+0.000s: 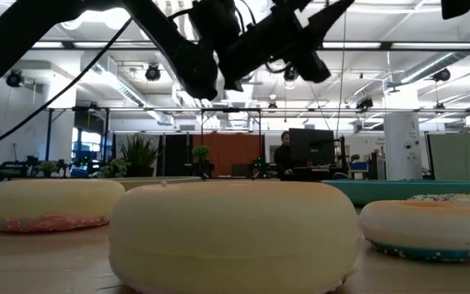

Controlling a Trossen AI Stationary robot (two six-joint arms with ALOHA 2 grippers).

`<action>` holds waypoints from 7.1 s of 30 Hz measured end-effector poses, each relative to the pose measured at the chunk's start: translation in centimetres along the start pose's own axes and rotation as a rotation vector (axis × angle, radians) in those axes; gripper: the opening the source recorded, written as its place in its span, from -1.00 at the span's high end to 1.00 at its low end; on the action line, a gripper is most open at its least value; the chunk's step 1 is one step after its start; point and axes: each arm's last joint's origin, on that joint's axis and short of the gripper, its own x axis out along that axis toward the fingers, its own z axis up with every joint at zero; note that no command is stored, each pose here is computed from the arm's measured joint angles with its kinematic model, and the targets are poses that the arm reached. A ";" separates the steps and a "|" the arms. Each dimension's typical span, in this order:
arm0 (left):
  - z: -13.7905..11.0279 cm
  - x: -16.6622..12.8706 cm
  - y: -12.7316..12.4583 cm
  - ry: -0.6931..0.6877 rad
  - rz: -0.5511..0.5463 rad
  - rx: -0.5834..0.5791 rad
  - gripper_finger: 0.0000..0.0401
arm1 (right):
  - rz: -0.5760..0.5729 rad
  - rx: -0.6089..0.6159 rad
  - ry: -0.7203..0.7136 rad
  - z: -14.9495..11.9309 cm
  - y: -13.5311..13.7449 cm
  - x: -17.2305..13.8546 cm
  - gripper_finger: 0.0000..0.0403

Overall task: Pick & Place donuts
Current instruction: Put the small yellow donut on the green plate, then put the small white donut on the green plate

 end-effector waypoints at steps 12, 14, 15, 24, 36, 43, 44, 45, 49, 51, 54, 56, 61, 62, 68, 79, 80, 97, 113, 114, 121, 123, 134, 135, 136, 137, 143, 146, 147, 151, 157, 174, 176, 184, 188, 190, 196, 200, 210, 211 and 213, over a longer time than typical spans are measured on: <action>0.1 0.9 0.3 0.045 0.075 0.014 0.33 | 0.009 -0.004 0.013 -0.1 0.0 0.0 0.94; 0.1 0.9 0.2 0.042 0.071 0.018 0.33 | 0.009 -0.013 0.013 -0.1 0.0 0.0 0.94; 0.1 0.9 0.2 0.040 0.064 0.022 0.33 | 0.009 -0.015 0.013 -0.1 0.0 0.0 0.94; 0.2 1.3 -0.7 0.035 0.008 0.060 0.33 | 0.009 -0.020 0.014 -0.1 0.0 0.0 0.94; 0.1 1.3 -0.8 0.055 0.001 0.087 0.65 | -0.006 -0.025 -0.007 0.0 -0.1 0.0 0.94; 0.1 1.3 -0.4 0.064 0.037 0.091 0.95 | -0.011 -0.010 -0.014 0.0 -0.1 0.0 0.85; 0.1 1.3 -0.3 0.065 0.044 0.088 0.97 | -0.011 -0.011 -0.015 0.0 -0.1 0.0 0.80; 0.1 1.3 -0.3 0.066 0.046 0.087 0.98 | -0.012 -0.011 -0.016 0.0 -0.1 0.0 0.73; 0.1 1.3 -0.1 0.066 0.064 0.095 0.99 | -0.011 -0.007 -0.015 0.0 -0.1 0.0 0.41; 0.1 1.3 0.0 0.069 0.073 0.096 0.99 | -0.004 -0.010 -0.003 -0.1 -0.1 -0.3 0.24; 0.3 1.0 0.0 0.067 0.077 0.097 0.99 | 0.013 -0.009 0.026 -0.3 -0.1 -1.2 0.04; 0.5 0.9 0.1 0.064 0.081 0.099 0.99 | 0.014 0.010 0.030 -0.4 -0.2 -2.0 -0.03; 0.6 0.2 1.8 0.065 0.221 0.112 1.00 | 0.024 0.024 0.042 -0.4 -0.2 -3.9 -0.05; 0.5 -0.1 2.5 0.070 0.282 0.108 1.00 | 0.026 0.024 0.045 -0.4 -0.2 -4.0 -0.04; -0.7 -1.3 5.8 0.141 0.668 0.120 1.00 | 0.048 -0.006 0.082 -0.7 -0.2 -4.0 -0.01; 0.0 -1.4 5.8 0.131 1.042 0.305 1.00 | 0.059 -0.029 0.100 -0.7 -0.2 -3.7 -0.01; 0.0 -1.4 5.8 0.135 1.072 0.322 0.99 | 0.058 -0.030 0.098 -0.7 -0.2 -3.6 -0.01; -0.7 -2.1 8.1 0.164 1.189 0.308 0.56 | 0.055 -0.037 0.094 -0.7 -0.2 -3.5 -0.01; -0.8 -0.9 -0.4 0.271 1.215 0.632 0.50 | 0.084 -0.063 0.292 -1.7 -1.3 -0.5 -0.01; -1.1 -0.7 -1.8 0.282 1.199 0.664 0.50 | 0.098 -0.078 0.326 -1.8 -1.3 0.3 -0.01; -4.2 -4.1 -9.3 0.271 1.133 0.745 0.50 | 0.207 -0.283 0.255 0.3 -0.1 3.8 -0.01; -5.6 -5.8 -11.5 0.230 1.069 0.753 0.50 | 0.208 -0.334 0.286 1.1 -0.5 4.8 -0.01; -12.6 -14.9 -15.5 -0.014 0.772 0.603 0.50 | -0.010 -0.428 0.939 -0.2 -4.0 9.4 -0.01; -12.9 -15.6 -15.3 -0.042 0.790 0.594 0.50 | -0.024 -0.436 0.987 -0.6 -3.7 9.3 -0.01; -13.3 -16.3 -14.9 -0.060 0.812 0.578 0.50 | -0.041 -0.453 1.034 -1.2 -3.5 9.1 -0.01; -13.6 -16.8 -14.7 -0.080 0.824 0.567 0.50 | -0.069 -0.488 1.080 -1.8 -3.4 8.8 -0.01; -14.7 -19.1 -13.5 -0.124 0.852 0.514 0.50 | -0.140 -0.835 1.281 -6.7 -1.8 5.8 0.06; -14.7 -19.4 -13.3 -0.123 0.850 0.520 0.50 | -0.121 -1.063 1.333 -9.1 -0.9 4.1 0.11; -14.8 -19.4 -13.2 -0.118 0.854 0.527 0.50 | -0.106 -1.122 1.340 -10.0 -0.6 3.7 0.12; -14.8 -19.5 -13.0 -0.100 0.864 0.549 0.50 | -0.109 -1.277 1.371 -13.0 0.0 2.7 0.16; -14.8 -19.5 -12.9 -0.090 0.863 0.552 0.50 | -0.124 -1.328 1.399 -16.8 -0.3 2.3 0.16; -14.8 -19.5 -12.9 -0.080 0.857 0.544 0.50 | -0.259 -1.312 1.393 -18.4 -3.1 2.6 0.28; -14.8 -19.5 -12.9 -0.081 0.857 0.544 0.50 | -0.260 -1.301 1.389 -18.5 -3.4 3.1 0.30; -14.8 -19.4 -12.9 -0.090 0.855 0.523 0.50 | -0.246 -1.258 1.395 -18.6 -4.3 4.6 0.40; -14.8 -19.4 -12.9 -0.090 0.855 0.523 0.50 | -0.239 -1.258 1.407 -18.5 -4.3 4.6 0.44; -14.8 -19.4 -12.9 -0.090 0.855 0.523 0.50 | -0.230 -1.252 1.409 -18.3 -4.0 4.5 0.45; -14.8 -19.5 -12.9 -0.090 0.856 0.523 0.50 | -0.239 -1.226 1.406 -18.4 -3.9 4.1 0.41; -14.8 -19.5 -12.9 -0.090 0.858 0.524 0.50 | -0.222 -1.226 1.400 -18.4 -3.2 3.7 0.36; -14.8 -19.5 -12.8 -0.098 0.863 0.528 0.50 | -0.263 -1.223 1.394 -18.6 -3.9 3.2 0.22; -14.8 -19.5 -12.8 -0.098 0.864 0.528 0.50 | -0.268 -1.226 1.389 -18.6 -4.0 3.2 0.22; -14.8 -19.5 -12.8 -0.098 0.865 0.527 0.50 | -0.276 -1.227 1.383 -18.5 -4.2 3.4 0.24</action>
